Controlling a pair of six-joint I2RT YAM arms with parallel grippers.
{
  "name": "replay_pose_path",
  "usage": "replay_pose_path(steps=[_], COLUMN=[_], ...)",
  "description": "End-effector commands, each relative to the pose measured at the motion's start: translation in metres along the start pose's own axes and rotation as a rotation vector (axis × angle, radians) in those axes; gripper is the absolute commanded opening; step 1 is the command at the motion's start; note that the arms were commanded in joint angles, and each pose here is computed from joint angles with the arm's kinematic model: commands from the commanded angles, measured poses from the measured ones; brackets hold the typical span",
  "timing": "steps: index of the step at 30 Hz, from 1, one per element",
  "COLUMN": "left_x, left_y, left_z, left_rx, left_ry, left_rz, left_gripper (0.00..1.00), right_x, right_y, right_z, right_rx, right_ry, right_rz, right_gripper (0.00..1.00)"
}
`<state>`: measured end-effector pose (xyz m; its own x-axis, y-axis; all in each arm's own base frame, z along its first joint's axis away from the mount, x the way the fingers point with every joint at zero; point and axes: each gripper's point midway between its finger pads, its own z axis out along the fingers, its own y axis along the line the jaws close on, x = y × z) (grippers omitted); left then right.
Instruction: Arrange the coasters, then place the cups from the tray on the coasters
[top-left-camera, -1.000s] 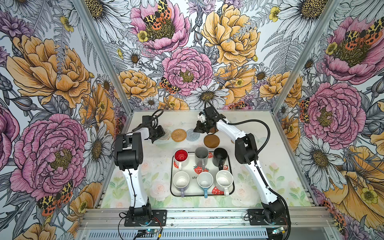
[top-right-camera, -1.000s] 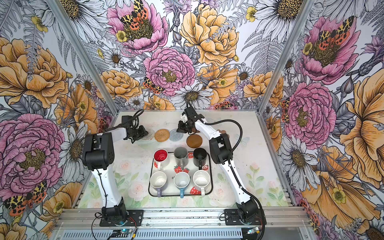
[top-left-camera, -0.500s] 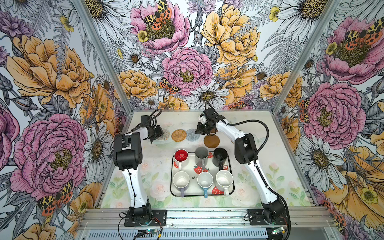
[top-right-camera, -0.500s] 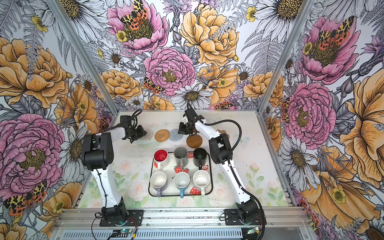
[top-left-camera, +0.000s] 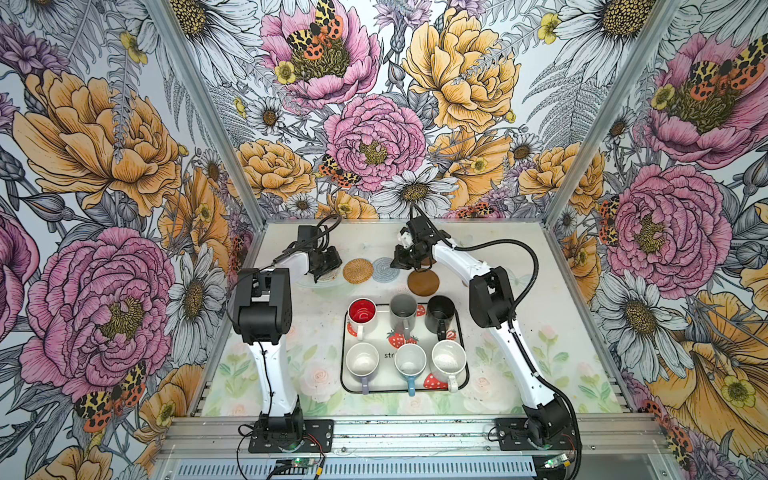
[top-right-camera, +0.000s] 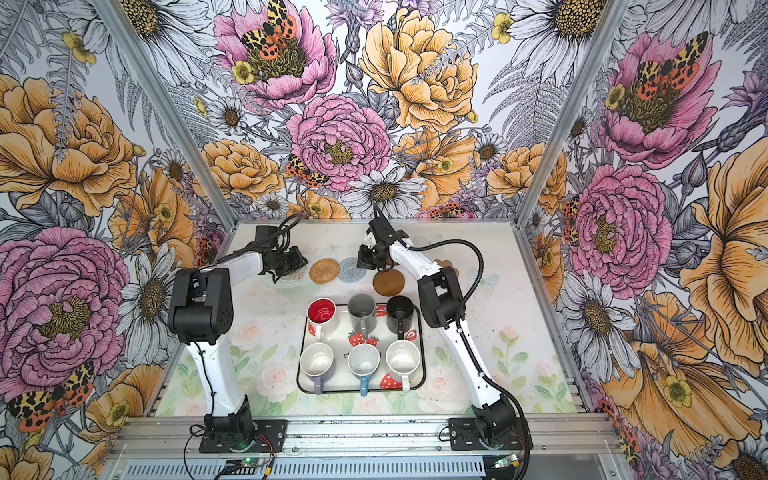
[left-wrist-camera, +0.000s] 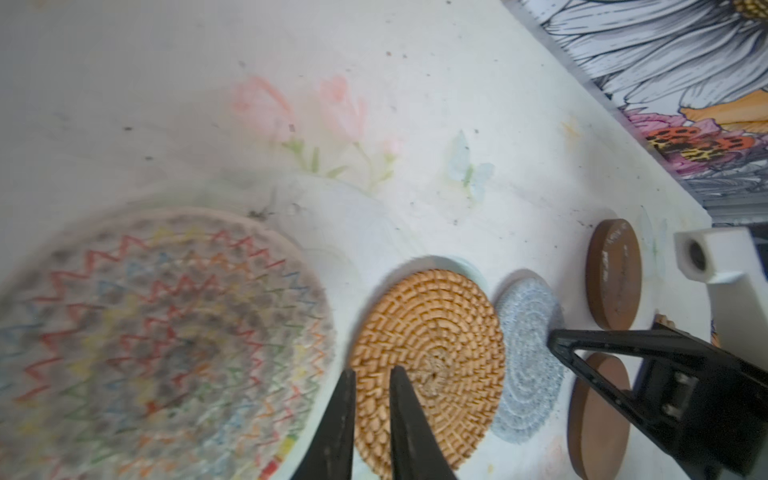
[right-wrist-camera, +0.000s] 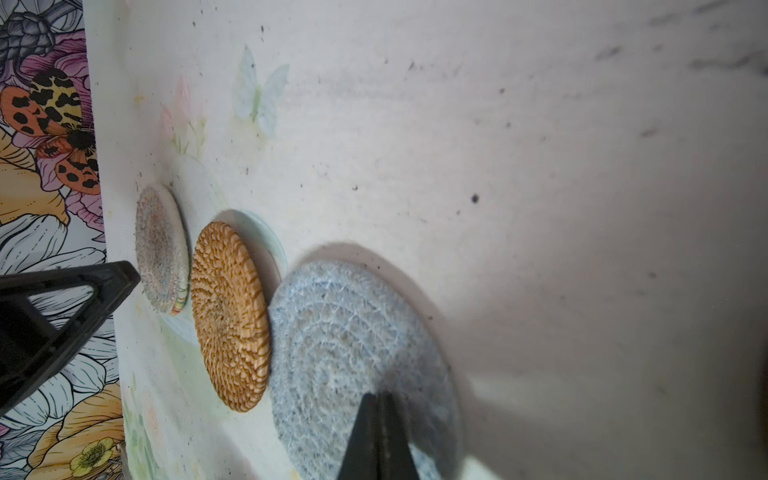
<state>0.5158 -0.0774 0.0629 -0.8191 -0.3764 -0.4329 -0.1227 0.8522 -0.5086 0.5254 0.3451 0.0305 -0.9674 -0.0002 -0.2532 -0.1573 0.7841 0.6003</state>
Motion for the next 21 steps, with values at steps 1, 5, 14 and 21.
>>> replay_pose_path(steps=[1,5,14,21], left_x=[-0.006,0.008,0.022,0.027], left_y=[-0.027,-0.038,-0.031,-0.016], left_z=[-0.002,0.018,0.044,0.051], left_rx=[0.041,0.066,0.044,0.006], left_ry=[-0.015,0.034,0.078,0.092], left_rz=[0.026,0.034,0.021,0.002], left_gripper=[0.18,0.18,0.16,0.15], right_x=[0.014,0.014,0.008,0.008], right_y=[-0.029,-0.023,0.008,0.045], right_z=[0.000,-0.002,-0.012,-0.016], right_rx=[0.107,0.088,0.014,-0.055], right_ry=[0.042,0.045,0.033,0.025], right_rz=[0.028,0.020,-0.024,-0.078], right_gripper=[0.00,0.00,0.00,0.00])
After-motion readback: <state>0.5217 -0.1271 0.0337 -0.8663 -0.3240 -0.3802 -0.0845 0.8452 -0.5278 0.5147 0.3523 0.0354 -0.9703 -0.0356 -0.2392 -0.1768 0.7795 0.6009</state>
